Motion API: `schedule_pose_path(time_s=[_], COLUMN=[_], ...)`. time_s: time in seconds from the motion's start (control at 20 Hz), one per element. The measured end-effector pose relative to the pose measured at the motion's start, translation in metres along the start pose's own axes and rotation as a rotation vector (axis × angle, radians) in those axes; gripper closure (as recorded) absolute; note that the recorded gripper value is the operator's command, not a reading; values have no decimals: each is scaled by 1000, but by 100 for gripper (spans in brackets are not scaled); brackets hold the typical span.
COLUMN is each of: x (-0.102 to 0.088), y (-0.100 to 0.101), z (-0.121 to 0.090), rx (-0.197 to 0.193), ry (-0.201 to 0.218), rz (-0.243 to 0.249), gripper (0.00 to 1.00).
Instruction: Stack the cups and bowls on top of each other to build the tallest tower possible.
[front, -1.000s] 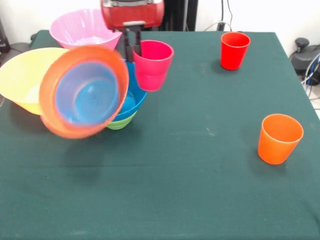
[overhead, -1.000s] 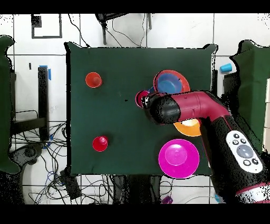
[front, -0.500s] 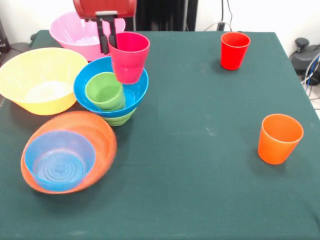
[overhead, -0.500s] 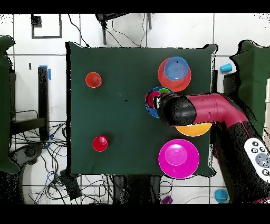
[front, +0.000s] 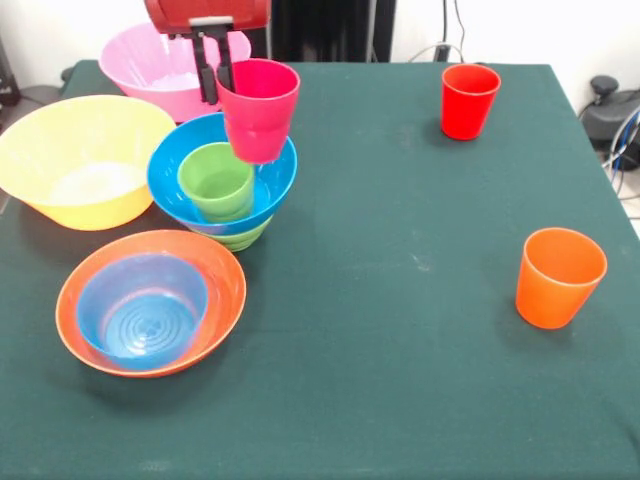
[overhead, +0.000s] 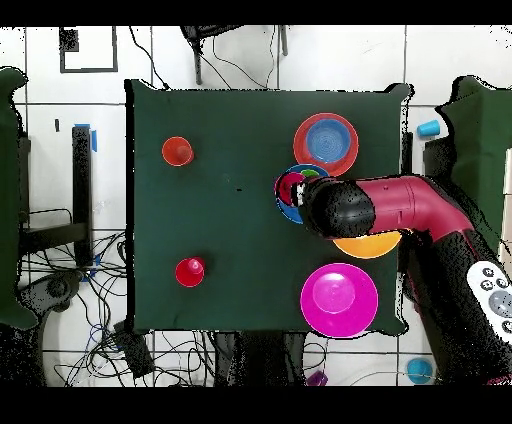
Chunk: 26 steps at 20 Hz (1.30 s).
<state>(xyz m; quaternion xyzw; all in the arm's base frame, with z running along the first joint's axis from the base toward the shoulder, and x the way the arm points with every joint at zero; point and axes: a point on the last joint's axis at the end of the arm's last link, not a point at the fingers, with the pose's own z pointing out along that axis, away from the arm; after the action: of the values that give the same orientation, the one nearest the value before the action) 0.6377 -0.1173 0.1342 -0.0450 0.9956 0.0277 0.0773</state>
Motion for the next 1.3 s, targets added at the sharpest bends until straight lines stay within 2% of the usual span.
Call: schedule_pose_path(time_s=[0.25,0.5,0.65,0.75,0.95,1.0,1.1,1.15,1.3], x=[6,32,34,28,6,-7,-17,-31,-44], y=[-3,-39,-56,-62,-51,-40,-28,-11,8], z=[-7,-15,-19,-21,-22,-22,-23,-24,-25], rx=[-33,-70,-70,-60,-47,-44,-43,-43,-45], ry=[-10,-14,-24,-38,-60,-71,-80,-92,-105], rz=[4,66,96,104,80,61,42,14,-14], gripper=[100,100,100,100,100,100,100,100,100])
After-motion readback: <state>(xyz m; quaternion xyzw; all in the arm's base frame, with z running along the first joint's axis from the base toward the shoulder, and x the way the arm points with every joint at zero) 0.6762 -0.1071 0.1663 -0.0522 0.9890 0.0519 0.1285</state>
